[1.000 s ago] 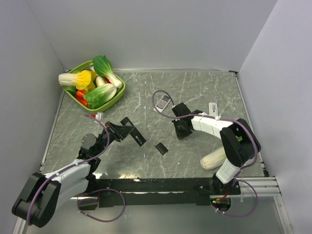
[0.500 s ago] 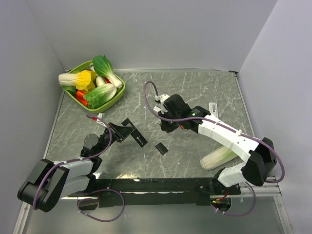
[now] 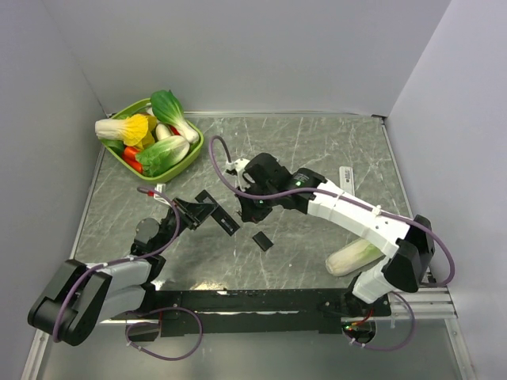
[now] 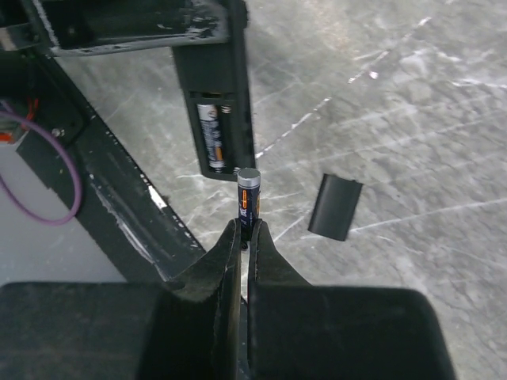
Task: Load the batteries into the remote control
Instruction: Load the battery into the remote control.
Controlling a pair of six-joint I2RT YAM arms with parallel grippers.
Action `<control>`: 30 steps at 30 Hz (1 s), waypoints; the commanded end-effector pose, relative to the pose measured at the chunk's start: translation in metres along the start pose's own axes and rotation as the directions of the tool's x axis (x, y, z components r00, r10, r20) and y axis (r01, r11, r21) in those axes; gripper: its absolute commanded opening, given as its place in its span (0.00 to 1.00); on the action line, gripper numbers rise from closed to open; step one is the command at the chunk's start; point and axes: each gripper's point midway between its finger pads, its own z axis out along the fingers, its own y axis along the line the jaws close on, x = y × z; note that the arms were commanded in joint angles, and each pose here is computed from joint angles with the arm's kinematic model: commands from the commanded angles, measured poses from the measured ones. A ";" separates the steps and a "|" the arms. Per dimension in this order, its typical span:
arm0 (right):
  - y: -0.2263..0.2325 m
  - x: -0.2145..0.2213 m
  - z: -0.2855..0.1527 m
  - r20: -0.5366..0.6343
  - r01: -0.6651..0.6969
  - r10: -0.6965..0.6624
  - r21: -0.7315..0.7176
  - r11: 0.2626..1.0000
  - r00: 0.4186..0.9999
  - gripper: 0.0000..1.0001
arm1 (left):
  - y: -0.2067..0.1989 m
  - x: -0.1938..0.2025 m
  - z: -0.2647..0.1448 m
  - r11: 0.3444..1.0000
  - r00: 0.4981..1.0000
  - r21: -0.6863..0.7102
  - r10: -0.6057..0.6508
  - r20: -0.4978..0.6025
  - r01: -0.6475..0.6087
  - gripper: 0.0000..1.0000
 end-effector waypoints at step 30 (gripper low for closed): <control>0.015 0.004 0.021 -0.145 0.024 -0.027 -0.023 0.999 0.989 0.00 | -0.056 -0.013 0.007 0.978 0.996 0.200 -0.074 0.045 0.063 0.02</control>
